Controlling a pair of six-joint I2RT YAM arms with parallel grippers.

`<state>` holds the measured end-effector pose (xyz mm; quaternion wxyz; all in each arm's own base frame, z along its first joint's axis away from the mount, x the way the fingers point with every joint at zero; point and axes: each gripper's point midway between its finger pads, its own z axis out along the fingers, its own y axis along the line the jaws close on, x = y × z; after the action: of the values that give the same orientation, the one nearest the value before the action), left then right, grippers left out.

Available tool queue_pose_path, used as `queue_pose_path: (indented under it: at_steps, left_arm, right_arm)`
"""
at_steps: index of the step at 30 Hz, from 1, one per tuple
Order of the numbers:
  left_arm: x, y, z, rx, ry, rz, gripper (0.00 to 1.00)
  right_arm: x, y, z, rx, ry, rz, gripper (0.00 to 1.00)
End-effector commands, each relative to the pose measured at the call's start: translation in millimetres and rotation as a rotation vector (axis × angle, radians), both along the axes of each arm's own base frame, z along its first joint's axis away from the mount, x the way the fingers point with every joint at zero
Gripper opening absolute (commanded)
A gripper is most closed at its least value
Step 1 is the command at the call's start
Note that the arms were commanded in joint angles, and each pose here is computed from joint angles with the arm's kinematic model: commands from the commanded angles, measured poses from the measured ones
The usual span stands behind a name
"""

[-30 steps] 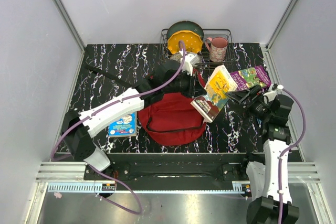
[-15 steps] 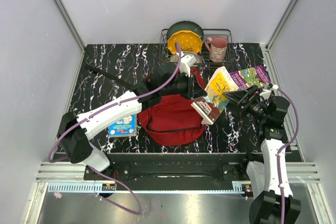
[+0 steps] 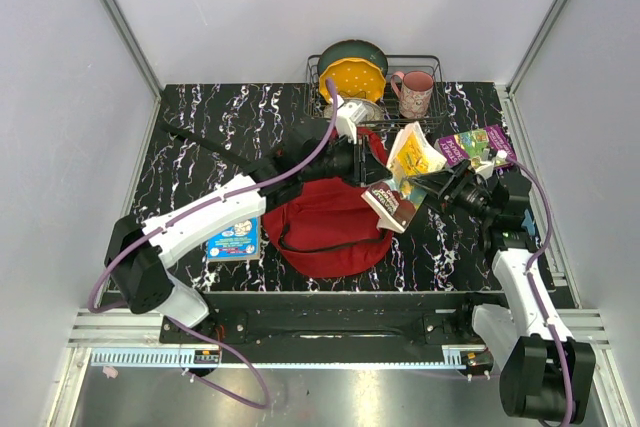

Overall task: Pack the student bag
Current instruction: Pick up the book from the center of the board.

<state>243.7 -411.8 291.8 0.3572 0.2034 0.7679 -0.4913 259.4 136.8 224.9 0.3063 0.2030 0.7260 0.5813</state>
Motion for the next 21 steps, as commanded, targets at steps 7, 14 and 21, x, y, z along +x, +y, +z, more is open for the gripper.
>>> queue_pose_path:
  at_steps: [7, 14, 21]
  left_arm:
    - [-8, 2, 55, -0.151, -0.108, -0.014, 0.01]
    - [1, 39, 12, 0.014, -0.099, 0.125, 0.98]
    - [8, 54, -7, -0.011, -0.056, 0.163, 0.99]
  right_arm:
    - [-5, 4, 44, 0.022, -0.183, 0.014, 0.18]
    - [-15, 6, 59, -0.015, -0.222, 0.033, 0.00]
    - [-31, 14, 69, 0.033, -0.243, 0.110, 0.00]
